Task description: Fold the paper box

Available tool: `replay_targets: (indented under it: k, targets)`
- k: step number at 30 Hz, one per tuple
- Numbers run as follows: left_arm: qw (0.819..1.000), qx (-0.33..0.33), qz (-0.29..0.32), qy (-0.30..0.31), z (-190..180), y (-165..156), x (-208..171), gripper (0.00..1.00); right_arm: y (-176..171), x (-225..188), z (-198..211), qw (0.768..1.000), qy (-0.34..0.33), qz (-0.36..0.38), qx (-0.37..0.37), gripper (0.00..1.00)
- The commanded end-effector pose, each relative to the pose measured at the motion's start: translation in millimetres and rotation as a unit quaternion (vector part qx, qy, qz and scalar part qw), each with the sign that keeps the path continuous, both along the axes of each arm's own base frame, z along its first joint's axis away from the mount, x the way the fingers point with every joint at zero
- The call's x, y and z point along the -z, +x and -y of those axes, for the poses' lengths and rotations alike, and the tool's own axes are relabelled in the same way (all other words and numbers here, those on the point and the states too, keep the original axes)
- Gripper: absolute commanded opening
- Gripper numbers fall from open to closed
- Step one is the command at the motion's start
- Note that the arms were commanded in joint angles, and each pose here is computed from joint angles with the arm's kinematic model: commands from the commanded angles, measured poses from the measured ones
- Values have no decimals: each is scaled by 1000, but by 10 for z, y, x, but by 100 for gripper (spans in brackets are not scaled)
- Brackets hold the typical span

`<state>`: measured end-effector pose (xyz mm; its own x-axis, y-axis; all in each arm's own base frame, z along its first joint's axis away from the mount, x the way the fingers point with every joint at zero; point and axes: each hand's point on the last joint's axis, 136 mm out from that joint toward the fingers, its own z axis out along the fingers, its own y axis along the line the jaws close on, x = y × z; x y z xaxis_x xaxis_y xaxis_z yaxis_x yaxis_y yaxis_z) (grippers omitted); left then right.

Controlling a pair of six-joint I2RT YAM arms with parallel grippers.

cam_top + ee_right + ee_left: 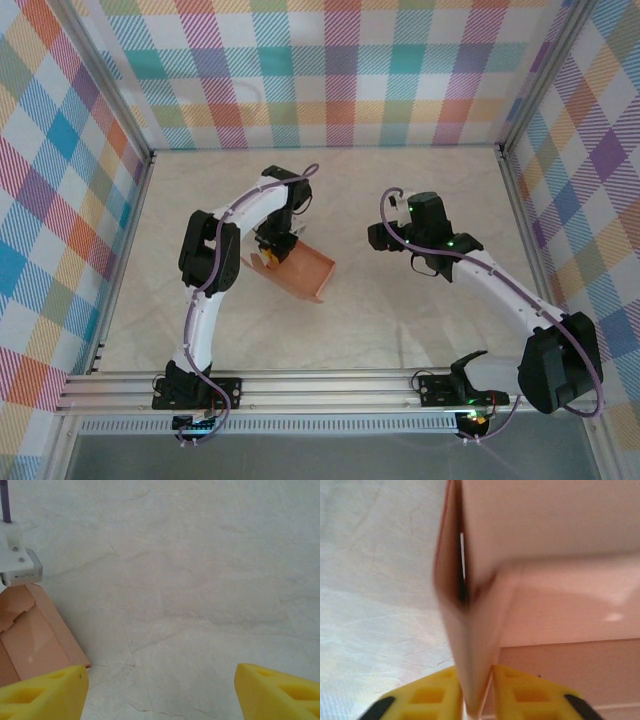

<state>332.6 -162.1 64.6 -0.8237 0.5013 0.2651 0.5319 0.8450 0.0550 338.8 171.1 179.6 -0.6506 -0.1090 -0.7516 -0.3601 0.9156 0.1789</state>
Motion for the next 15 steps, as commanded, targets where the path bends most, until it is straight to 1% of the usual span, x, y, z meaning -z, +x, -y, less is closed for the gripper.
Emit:
replay_targets:
  k: [1,3,6,7,9,12,15]
  targets:
    - [1000,13,3,-4,39,-46,-197,29,101,-162,-59,999,3,30,-20,77]
    - [1000,14,12,-16,74,-34,-251,37,112,-158,-88,999,2,30,-29,77]
    - [999,13,36,-32,111,9,-360,51,122,-144,-142,999,7,26,-41,78]
    - [998,11,54,-36,113,50,-412,57,122,-137,-165,999,11,24,-45,78]
    - [992,0,114,-49,127,193,-586,70,118,-122,-206,998,16,20,-54,78]
    - [970,-38,218,-97,162,440,-968,79,117,-73,-265,997,25,10,-66,78]
    - [928,-94,336,-130,71,652,-1401,86,113,-19,-356,996,38,-6,-83,79]
